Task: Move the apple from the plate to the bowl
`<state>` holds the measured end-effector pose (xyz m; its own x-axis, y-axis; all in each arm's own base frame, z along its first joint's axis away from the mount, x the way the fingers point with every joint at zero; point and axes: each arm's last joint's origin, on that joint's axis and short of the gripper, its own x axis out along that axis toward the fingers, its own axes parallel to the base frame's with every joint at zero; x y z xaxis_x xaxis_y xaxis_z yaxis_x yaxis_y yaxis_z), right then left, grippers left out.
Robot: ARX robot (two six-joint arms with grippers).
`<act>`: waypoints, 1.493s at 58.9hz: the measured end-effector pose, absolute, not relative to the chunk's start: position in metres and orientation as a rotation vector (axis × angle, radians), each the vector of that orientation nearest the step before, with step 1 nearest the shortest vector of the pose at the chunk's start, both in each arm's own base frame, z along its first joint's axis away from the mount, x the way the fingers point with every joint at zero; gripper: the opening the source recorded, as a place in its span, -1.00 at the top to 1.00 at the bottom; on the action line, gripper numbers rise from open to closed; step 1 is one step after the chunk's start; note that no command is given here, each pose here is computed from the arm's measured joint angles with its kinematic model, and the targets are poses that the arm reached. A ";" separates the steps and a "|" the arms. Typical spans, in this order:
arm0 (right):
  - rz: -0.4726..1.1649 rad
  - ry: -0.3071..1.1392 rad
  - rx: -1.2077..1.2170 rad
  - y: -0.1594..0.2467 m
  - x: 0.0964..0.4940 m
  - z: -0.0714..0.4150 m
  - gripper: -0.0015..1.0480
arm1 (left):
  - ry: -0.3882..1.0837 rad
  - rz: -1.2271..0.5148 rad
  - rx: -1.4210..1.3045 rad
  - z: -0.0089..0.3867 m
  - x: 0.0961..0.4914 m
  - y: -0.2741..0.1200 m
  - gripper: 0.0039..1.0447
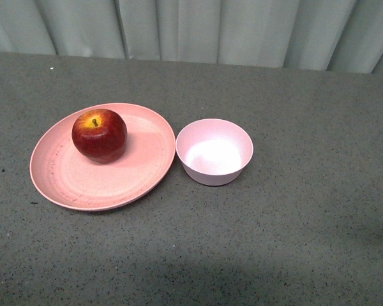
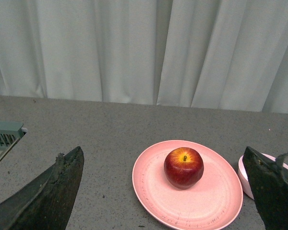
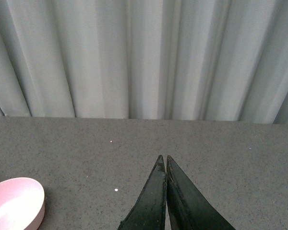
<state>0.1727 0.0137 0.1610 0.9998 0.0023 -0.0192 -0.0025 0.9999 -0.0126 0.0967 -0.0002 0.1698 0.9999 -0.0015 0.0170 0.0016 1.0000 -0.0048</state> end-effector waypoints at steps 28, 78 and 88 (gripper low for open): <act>0.001 0.011 -0.011 0.000 0.140 0.164 0.98 | -0.017 -0.002 -0.005 0.170 0.097 0.000 -0.88; 0.001 -0.009 -0.010 0.000 0.113 0.169 0.98 | -0.017 -0.002 -0.005 0.170 0.097 0.000 -0.88; 0.001 -0.010 -0.010 0.000 0.110 0.168 0.98 | -0.017 -0.002 -0.005 0.170 0.097 0.000 -0.88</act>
